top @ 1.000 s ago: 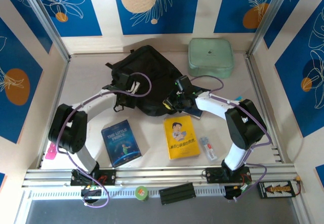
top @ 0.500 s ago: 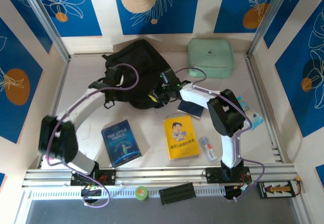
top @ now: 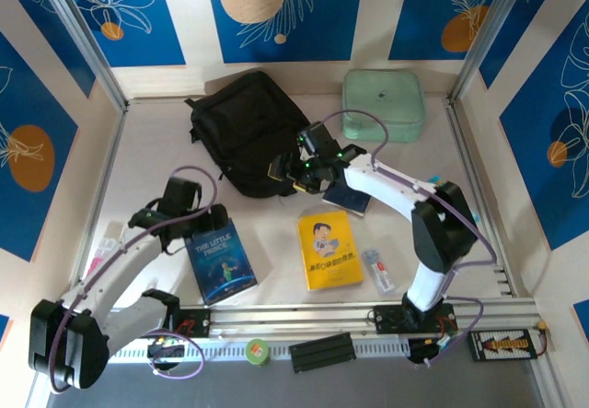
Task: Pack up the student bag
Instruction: Move the book to the bottom-center of the table.
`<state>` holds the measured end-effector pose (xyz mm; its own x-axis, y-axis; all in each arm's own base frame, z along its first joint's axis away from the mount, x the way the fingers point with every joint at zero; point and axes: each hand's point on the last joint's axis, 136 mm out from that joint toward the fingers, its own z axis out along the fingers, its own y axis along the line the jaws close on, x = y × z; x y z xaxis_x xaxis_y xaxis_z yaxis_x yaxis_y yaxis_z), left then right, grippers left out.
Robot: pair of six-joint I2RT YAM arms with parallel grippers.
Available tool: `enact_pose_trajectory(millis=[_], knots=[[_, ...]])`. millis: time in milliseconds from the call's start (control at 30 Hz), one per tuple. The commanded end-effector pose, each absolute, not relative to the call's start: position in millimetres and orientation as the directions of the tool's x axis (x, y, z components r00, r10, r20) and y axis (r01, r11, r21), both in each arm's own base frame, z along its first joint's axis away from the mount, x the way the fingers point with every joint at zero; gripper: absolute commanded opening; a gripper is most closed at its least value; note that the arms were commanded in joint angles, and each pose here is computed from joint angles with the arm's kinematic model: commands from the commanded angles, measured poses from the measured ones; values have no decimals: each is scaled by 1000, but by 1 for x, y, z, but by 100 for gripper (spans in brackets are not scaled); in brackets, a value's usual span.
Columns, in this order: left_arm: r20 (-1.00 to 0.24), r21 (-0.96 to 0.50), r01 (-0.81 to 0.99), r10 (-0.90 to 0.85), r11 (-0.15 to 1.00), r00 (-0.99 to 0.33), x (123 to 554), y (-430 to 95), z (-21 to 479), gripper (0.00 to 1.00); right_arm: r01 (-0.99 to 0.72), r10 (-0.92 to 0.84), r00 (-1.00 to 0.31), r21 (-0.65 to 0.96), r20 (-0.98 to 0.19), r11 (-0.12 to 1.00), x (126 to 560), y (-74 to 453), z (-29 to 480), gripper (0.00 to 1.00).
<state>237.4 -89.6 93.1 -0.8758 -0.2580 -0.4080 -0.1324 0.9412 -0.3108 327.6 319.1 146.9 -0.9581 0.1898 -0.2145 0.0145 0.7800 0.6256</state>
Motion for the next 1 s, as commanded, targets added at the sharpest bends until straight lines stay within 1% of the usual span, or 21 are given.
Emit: enact_pose_trajectory(millis=[0,167,400,500,667,733,833,900,967], knots=[[-298,-481,-169,-341,860,-892,221,-118,85,86,-38,100,-965,510,-241,859,297,304,128,79],[-198,-517,-232,-378,824,-904,202,-132,58,84,-55,83,-961,477,-262,877,281,308,124,79],[-139,-576,-287,-438,765,-888,202,-155,39,79,-76,58,-962,468,-266,880,270,321,108,78],[-125,-575,-340,-490,744,-863,212,-156,29,75,-83,58,-958,463,-282,882,267,319,106,78],[-154,-570,-387,-557,725,-816,245,-158,24,73,-86,68,-950,463,-306,882,263,318,104,77],[-143,-586,-394,-569,708,-810,257,-162,27,73,-95,62,-947,459,-314,883,262,320,105,77],[-142,-638,-351,-552,686,-822,276,-171,44,73,-104,44,-952,456,-303,884,260,327,101,77],[-180,-684,-239,-476,690,-861,285,-180,65,73,-123,21,-954,453,-300,883,259,335,96,75],[-203,-669,-196,-430,717,-880,285,-176,78,75,-166,-15,-945,441,-326,882,257,344,96,74]])
